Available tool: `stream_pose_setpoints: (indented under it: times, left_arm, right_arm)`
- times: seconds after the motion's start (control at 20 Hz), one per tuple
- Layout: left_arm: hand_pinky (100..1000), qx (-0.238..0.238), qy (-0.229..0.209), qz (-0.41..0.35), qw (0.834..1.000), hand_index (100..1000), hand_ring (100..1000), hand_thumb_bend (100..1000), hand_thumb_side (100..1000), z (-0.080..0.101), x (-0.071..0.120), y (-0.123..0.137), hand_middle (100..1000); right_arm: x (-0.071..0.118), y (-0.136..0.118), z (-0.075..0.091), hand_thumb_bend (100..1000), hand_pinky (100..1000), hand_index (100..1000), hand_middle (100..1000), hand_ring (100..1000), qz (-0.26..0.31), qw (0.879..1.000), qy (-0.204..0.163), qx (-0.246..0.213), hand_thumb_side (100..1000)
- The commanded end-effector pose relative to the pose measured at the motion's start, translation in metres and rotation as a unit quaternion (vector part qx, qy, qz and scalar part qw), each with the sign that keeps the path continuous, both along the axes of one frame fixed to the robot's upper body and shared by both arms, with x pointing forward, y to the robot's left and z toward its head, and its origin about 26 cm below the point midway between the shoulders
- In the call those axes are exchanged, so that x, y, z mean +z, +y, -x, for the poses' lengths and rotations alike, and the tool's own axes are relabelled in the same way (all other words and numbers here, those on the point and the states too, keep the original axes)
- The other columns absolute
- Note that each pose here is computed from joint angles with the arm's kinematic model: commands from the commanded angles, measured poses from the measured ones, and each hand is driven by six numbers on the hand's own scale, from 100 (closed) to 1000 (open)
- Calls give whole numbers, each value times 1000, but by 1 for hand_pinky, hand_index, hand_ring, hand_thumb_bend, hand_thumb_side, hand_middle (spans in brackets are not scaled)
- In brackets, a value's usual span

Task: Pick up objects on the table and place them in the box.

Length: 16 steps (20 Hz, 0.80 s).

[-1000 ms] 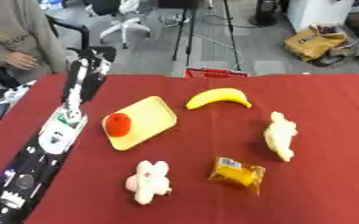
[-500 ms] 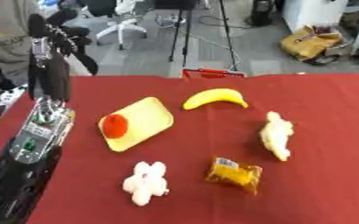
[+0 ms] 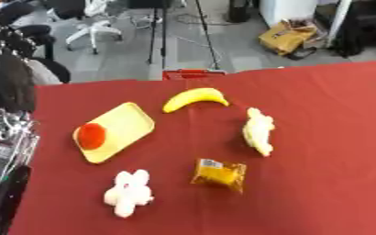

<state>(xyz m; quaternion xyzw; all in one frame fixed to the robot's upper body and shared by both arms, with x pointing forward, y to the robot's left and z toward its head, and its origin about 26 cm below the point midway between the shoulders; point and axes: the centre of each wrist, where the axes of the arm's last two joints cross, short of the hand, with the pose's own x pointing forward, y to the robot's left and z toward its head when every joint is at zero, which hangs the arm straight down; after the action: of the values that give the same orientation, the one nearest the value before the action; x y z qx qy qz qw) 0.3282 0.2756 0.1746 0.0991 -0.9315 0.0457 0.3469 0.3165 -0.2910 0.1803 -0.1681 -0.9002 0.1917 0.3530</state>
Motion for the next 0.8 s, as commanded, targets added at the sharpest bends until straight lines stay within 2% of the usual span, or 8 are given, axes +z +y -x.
stream_pose_setpoints:
  times: [0.05, 0.8]
  left_arm:
    - [633, -1, -12, -13, 1000, 799, 638, 603, 1000, 2, 7, 0, 744]
    - [629, 12, -4, -29, 1000, 796, 618, 573, 1000, 5, 5, 1, 726]
  right_arm:
    - [8, 1, 0, 397, 749, 949, 848, 676, 1, 1000, -13, 1, 824]
    - [7, 0, 0, 398, 748, 950, 847, 676, -1, 1000, -12, -2, 819]
